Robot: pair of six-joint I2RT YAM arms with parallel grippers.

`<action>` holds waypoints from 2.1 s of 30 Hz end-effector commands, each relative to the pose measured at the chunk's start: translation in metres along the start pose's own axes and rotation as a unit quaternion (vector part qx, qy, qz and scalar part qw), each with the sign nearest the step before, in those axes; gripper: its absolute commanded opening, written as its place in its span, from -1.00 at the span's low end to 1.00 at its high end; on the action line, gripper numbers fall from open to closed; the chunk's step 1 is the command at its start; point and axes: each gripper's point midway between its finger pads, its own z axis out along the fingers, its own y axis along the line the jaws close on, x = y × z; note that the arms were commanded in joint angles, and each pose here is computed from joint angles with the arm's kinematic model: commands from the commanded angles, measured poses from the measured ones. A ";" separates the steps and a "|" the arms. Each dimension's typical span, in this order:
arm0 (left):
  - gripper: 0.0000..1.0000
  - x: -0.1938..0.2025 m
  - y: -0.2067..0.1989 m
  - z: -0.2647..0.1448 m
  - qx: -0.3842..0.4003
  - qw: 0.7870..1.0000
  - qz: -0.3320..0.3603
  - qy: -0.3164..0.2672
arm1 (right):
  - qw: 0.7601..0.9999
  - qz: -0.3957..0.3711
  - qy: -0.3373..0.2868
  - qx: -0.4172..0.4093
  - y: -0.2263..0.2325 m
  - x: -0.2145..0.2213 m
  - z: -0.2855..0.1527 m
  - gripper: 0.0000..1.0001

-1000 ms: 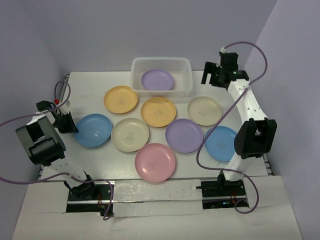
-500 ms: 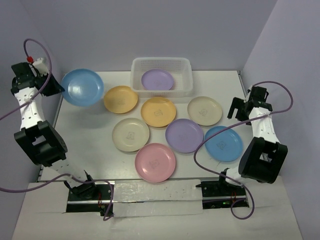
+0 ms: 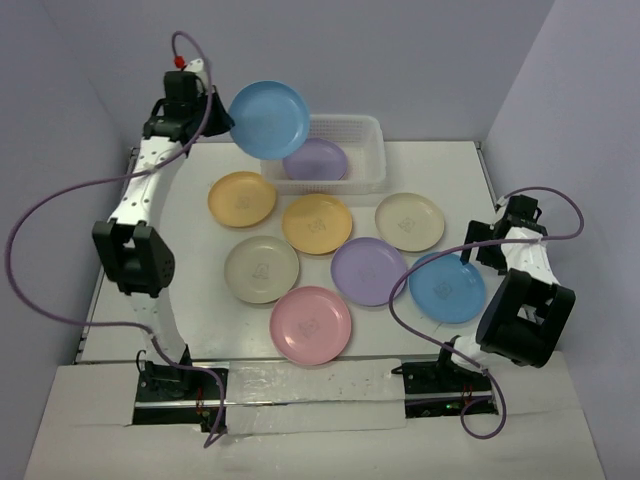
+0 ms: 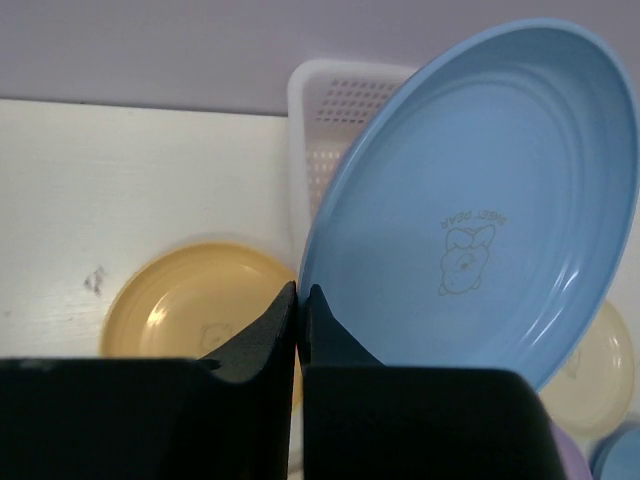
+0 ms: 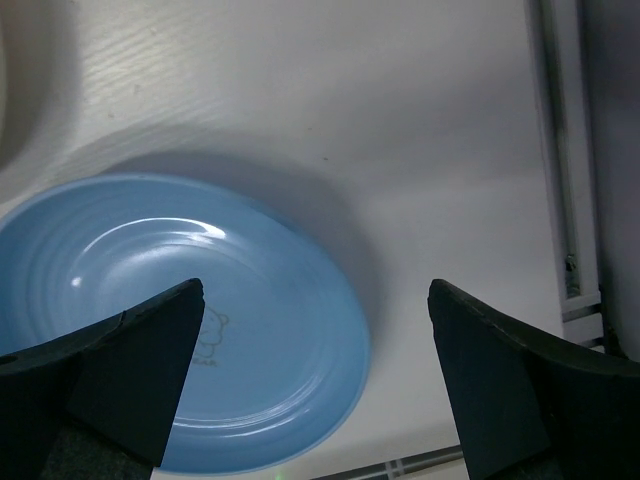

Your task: Place the plates into the plastic bin on the countertop

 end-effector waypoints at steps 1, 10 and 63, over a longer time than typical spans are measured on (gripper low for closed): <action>-1.00 -0.024 -0.024 0.046 -0.058 0.996 -0.031 -0.067 | 1.000 -0.009 0.003 0.026 -0.021 0.004 0.005 1.00; -0.99 0.031 -0.061 0.123 -0.074 0.995 -0.027 -0.057 | 0.999 -0.004 0.028 0.016 -0.025 0.015 0.014 1.00; 0.95 0.037 0.042 -0.124 0.014 0.999 0.006 -0.036 | 0.978 -0.129 -0.100 -0.128 0.028 -0.104 -0.082 -1.00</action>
